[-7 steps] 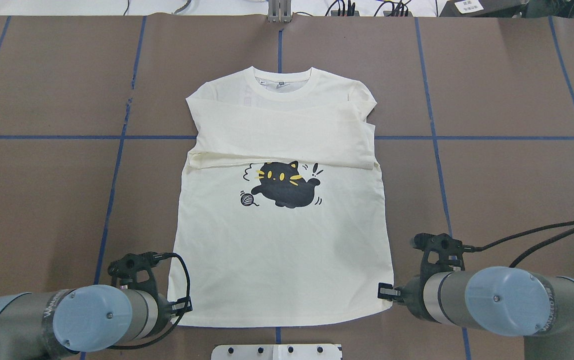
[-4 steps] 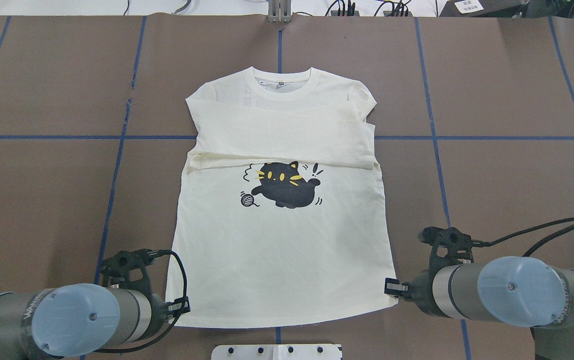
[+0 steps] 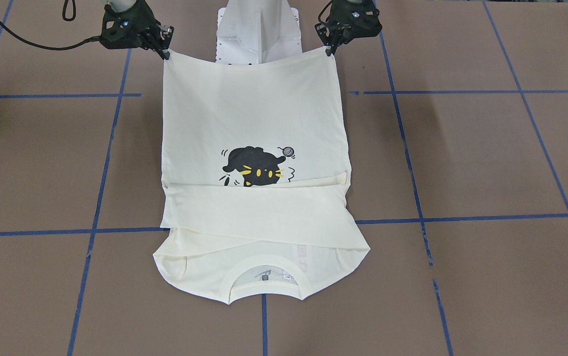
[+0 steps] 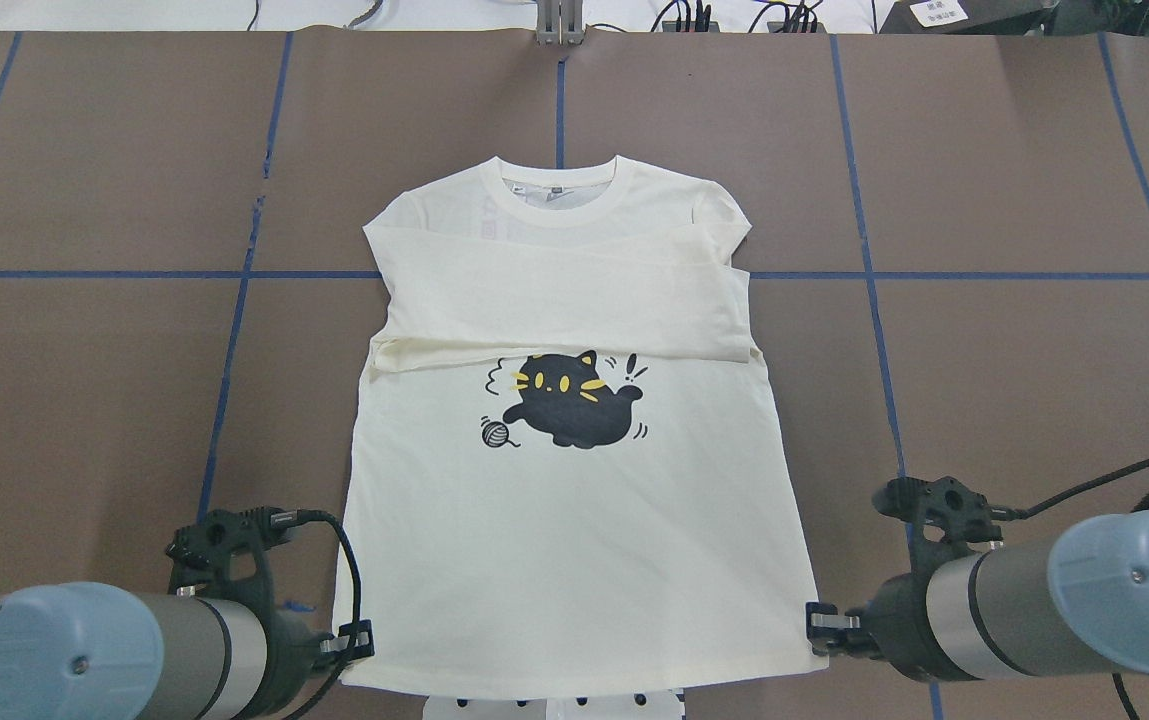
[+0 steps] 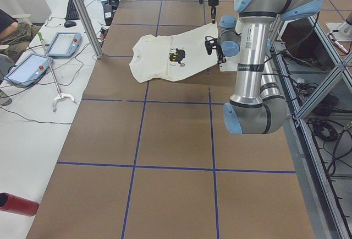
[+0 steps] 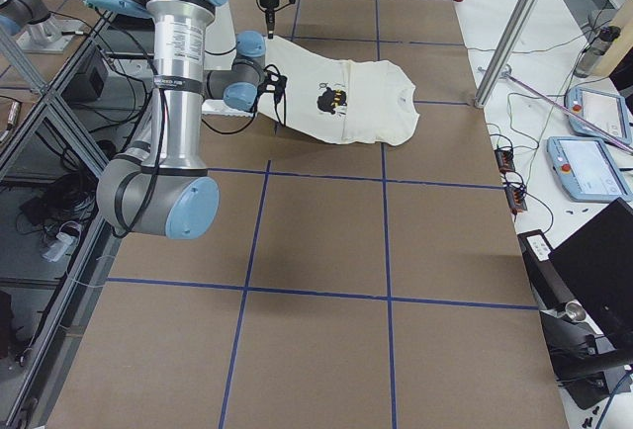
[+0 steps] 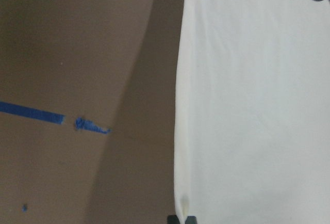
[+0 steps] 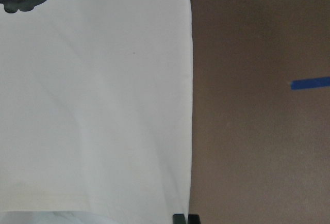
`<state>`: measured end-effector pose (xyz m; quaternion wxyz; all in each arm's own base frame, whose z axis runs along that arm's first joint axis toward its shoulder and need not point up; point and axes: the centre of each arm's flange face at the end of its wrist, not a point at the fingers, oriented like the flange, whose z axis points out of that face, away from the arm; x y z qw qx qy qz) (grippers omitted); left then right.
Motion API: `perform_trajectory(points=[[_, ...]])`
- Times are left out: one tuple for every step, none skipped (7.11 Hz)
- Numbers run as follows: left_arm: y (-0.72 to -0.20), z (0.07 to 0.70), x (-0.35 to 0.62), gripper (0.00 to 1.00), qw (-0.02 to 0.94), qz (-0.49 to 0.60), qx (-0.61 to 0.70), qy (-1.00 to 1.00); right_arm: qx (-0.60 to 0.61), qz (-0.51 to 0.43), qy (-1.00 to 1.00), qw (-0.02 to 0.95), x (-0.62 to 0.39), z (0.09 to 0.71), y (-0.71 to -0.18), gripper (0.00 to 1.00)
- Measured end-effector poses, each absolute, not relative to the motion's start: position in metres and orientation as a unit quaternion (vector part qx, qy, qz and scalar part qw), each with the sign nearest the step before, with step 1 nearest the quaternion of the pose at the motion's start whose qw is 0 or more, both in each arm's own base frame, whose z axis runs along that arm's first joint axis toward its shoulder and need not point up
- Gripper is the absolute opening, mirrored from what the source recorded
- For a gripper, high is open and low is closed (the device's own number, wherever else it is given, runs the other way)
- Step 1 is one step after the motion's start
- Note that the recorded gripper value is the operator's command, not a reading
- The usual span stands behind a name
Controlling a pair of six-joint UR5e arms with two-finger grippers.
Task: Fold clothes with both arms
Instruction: 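Lift the hem with both grippers and fold it toward the collar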
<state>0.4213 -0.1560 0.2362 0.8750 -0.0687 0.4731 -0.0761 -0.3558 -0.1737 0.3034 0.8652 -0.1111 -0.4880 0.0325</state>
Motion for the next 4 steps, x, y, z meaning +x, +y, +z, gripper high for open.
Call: perform_trajectory(points=[[-0.142,0.228,0.417,0.00,0.873,-0.061,-0.077,0.478,-0.125,0.020,-0.489,0.863,-0.349,0.300,-0.165,0.00],[-0.134,0.222,0.413,0.00,0.871,-0.051,-0.083,0.482,-0.132,0.012,-0.489,0.862,-0.348,0.299,-0.160,0.00],[-0.132,0.218,0.410,0.00,0.869,-0.046,-0.083,0.485,-0.131,0.012,-0.490,0.862,-0.348,0.299,-0.163,0.00],[-0.136,0.214,0.406,0.00,0.867,-0.042,-0.079,0.490,-0.123,0.022,-0.496,0.859,-0.349,0.297,-0.176,0.00]])
